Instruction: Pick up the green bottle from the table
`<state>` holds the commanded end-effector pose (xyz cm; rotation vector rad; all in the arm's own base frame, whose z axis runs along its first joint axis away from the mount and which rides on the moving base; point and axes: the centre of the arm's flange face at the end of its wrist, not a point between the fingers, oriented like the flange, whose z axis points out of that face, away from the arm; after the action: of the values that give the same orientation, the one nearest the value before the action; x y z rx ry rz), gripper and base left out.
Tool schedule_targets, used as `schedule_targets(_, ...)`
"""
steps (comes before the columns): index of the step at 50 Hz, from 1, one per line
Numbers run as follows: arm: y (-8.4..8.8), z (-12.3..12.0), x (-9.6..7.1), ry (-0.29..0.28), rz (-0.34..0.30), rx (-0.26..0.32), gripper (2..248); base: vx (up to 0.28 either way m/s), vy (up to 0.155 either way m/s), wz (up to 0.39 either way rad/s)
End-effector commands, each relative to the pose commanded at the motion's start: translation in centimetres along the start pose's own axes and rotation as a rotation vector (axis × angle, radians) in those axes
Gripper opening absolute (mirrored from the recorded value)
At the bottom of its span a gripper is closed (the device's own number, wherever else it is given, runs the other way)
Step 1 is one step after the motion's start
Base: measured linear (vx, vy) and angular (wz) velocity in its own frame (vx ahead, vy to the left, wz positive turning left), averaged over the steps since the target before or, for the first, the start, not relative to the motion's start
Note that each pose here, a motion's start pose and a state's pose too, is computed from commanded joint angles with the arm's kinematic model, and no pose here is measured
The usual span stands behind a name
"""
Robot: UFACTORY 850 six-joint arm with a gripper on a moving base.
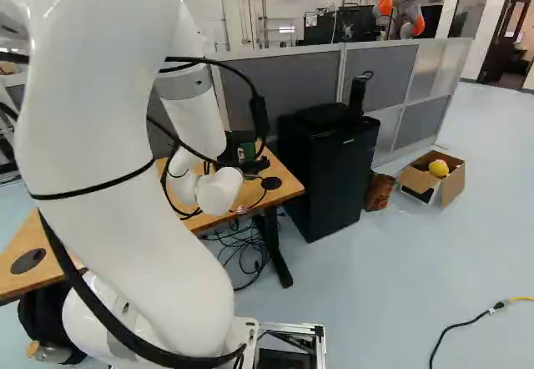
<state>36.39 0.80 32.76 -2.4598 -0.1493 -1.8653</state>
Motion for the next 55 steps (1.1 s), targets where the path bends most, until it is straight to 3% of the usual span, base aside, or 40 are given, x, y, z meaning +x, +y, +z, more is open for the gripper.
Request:
schedule_targets(45, 1.1, 4.1, -1.7, 0.131, 0.013, -0.011, 247, 0.0, 0.0, 0.0)
schedule_targets(55, 1.3, 4.9, -2.3, 0.133, 0.016, -0.014, 247, 0.0, 0.0, 0.0)
